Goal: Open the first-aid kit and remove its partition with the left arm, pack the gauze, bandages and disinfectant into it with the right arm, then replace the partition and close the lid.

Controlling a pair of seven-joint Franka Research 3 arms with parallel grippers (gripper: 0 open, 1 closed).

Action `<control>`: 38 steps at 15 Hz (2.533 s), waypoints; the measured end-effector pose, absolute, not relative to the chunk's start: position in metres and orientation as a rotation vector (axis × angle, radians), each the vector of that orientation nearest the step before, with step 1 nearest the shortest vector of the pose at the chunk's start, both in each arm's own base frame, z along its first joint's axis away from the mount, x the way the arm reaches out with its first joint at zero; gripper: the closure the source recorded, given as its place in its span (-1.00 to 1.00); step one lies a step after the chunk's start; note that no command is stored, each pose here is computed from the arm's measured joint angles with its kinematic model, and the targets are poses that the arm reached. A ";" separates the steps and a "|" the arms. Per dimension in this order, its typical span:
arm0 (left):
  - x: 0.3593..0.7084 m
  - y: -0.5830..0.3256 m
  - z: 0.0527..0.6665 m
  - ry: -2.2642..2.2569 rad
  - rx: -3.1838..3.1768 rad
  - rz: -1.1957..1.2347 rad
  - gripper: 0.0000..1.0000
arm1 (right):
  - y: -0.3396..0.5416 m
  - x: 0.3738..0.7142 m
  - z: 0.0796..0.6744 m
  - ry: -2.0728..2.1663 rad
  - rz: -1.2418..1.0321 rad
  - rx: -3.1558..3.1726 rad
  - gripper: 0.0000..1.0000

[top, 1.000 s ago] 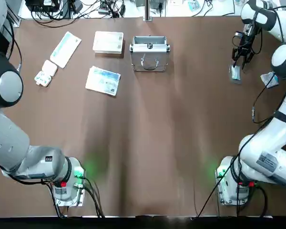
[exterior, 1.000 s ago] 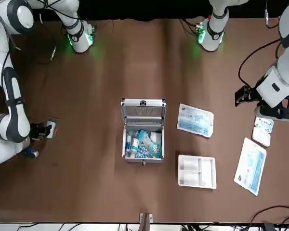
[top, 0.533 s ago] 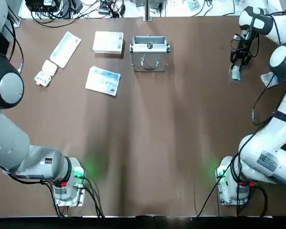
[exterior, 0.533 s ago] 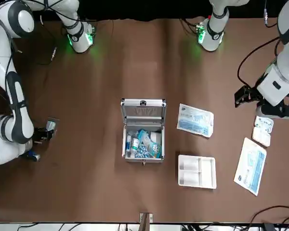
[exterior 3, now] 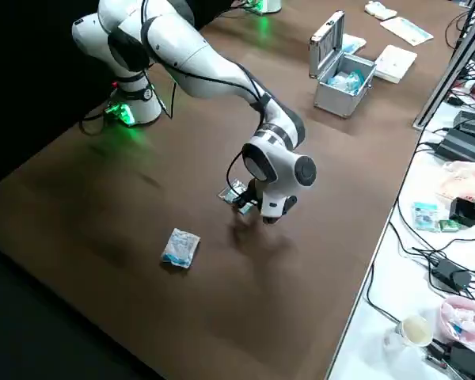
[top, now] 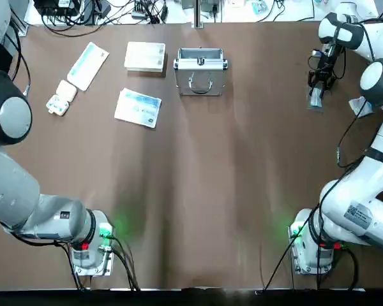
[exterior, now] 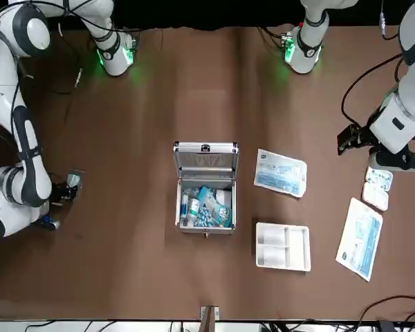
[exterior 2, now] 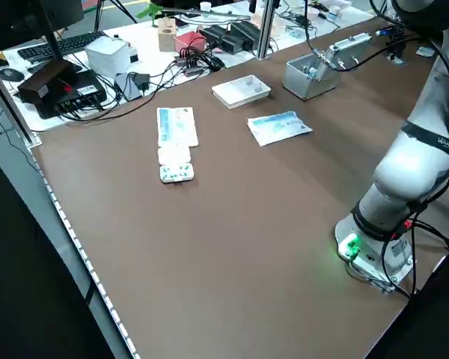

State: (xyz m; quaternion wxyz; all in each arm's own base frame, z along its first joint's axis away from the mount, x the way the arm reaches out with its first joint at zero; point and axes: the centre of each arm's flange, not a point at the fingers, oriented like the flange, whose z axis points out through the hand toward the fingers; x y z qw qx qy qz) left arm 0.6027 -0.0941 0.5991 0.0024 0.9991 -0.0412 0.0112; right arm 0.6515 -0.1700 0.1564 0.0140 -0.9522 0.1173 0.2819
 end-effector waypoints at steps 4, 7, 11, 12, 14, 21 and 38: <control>0.603 -0.094 0.599 -0.129 3.134 0.037 -1.00 | -0.172 0.650 0.154 0.367 0.884 -2.968 -0.17; 0.603 -0.094 0.599 -0.129 3.134 0.038 -1.00 | -0.173 0.651 0.154 0.370 0.878 -2.972 -0.11; 0.603 -0.094 0.599 -0.130 3.134 0.039 -1.00 | -0.173 0.651 0.155 0.369 0.874 -2.974 0.16; 0.603 -0.094 0.599 -0.130 3.134 0.039 -1.00 | -0.173 0.651 0.155 0.368 0.874 -2.974 0.16; 0.603 -0.094 0.599 -0.130 3.134 0.039 -1.00 | -0.171 0.652 0.156 0.363 0.876 -2.974 0.43; 0.603 -0.094 0.599 -0.130 3.134 0.038 -1.00 | -0.170 0.651 0.158 0.362 0.895 -2.971 0.86; 0.605 -0.095 0.600 -0.129 3.131 0.068 -1.00 | -0.008 0.669 0.266 0.354 0.929 -2.937 0.96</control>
